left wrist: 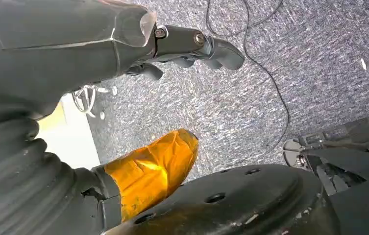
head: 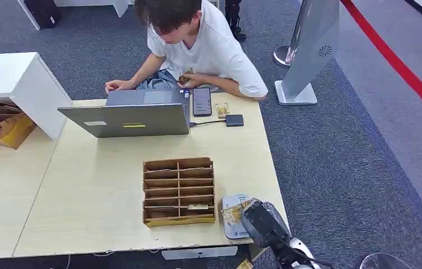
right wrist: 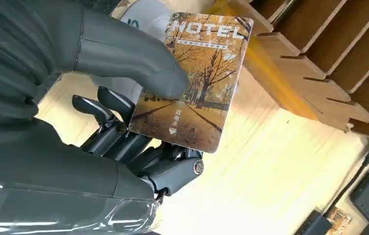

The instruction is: Pass the card to the sensor for recognition and then transmit it.

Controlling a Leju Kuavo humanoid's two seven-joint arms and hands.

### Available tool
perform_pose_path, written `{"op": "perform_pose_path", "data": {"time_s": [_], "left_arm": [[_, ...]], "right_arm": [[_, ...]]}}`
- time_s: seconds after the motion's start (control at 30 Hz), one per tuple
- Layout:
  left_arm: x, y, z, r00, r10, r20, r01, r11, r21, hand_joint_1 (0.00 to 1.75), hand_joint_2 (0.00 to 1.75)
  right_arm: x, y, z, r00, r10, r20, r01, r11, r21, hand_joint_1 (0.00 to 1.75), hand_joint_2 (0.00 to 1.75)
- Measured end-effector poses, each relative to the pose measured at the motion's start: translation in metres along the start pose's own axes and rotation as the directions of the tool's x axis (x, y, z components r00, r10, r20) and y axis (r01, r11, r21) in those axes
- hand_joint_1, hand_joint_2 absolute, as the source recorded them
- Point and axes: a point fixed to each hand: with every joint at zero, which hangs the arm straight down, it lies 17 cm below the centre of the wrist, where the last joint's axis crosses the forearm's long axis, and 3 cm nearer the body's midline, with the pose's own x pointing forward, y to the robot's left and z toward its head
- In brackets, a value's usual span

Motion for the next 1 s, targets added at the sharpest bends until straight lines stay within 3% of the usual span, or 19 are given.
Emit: {"op": "perform_pose_path", "data": {"time_s": [1.0], "left_arm": [[-0.002, -0.001, 0.000, 1.000, 0.010, -0.018, -0.010, 1.000, -0.002, 0.00, 1.75]], "right_arm": [[-0.017, -0.002, -0.020, 0.978, 0.174, -0.118, -0.180, 0.982, -0.048, 1.75, 1.75]]}}
